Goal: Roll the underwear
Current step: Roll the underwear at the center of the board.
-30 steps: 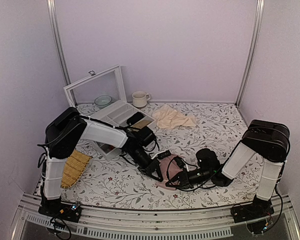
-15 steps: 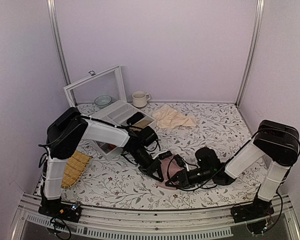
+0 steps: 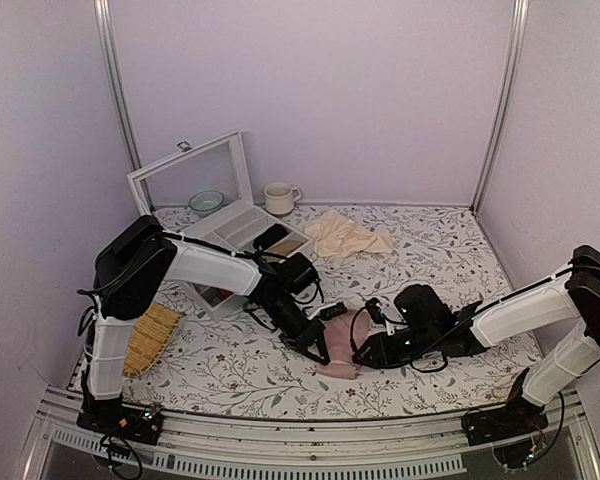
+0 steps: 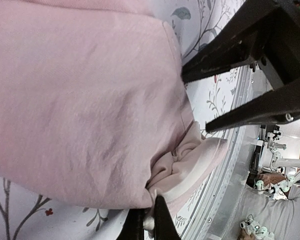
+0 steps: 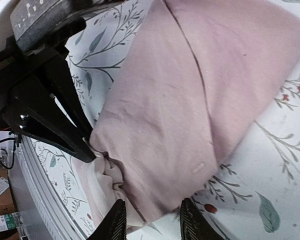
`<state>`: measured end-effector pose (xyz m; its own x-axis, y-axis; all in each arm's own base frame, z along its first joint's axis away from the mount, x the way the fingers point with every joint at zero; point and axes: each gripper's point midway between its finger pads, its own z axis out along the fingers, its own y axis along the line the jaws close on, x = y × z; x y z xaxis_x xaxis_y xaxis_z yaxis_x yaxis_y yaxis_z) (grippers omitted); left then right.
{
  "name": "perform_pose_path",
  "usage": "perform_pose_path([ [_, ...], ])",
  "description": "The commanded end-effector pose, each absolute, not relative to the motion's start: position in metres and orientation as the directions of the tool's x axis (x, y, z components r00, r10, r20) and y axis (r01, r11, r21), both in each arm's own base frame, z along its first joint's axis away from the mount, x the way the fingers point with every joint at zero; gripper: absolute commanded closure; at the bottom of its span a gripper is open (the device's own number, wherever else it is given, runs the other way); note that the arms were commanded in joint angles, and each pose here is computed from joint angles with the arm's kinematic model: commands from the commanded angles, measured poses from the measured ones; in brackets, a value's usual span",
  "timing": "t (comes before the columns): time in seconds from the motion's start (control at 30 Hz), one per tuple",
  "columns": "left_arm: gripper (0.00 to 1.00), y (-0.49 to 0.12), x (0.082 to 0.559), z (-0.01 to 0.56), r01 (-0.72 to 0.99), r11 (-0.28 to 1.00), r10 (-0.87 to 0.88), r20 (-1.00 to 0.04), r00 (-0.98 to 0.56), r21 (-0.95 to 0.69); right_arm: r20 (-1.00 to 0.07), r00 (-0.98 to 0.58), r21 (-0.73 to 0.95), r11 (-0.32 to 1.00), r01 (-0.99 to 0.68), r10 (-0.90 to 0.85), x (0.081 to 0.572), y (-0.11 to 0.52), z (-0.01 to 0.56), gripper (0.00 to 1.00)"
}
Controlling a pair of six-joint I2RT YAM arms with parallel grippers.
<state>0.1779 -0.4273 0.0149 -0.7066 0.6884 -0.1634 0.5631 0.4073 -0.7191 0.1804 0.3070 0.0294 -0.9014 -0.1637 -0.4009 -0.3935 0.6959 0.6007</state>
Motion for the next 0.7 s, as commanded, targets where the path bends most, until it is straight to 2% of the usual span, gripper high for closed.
perform_pose_path([
  [0.0, 1.00, -0.416, 0.166, -0.018, 0.571, 0.477, 0.714, -0.085, -0.695, -0.668, -0.512, -0.842, 0.497, 0.741, -0.452, -0.170, 0.188, 0.292, 0.057, 0.63],
  [0.27, 1.00, -0.416, 0.166, -0.019, 0.568, 0.482, 0.712, -0.081, -0.698, -0.667, -0.683, -0.663, 0.291, 0.719, -0.632, -0.307, 0.178, 0.313, 0.103, 0.62],
  [0.5, 1.00, -0.415, 0.166, -0.019, 0.567, 0.485, 0.710, -0.079, -0.700, -0.666, -0.664, -0.561, 0.154, 0.644, -0.749, -0.494, 0.159, 0.337, 0.086, 0.59],
  [0.67, 1.00, -0.415, 0.165, -0.019, 0.566, 0.487, 0.709, -0.078, -0.701, -0.665, -0.659, -0.508, 0.094, 0.610, -0.787, -0.554, 0.152, 0.350, 0.073, 0.54],
])
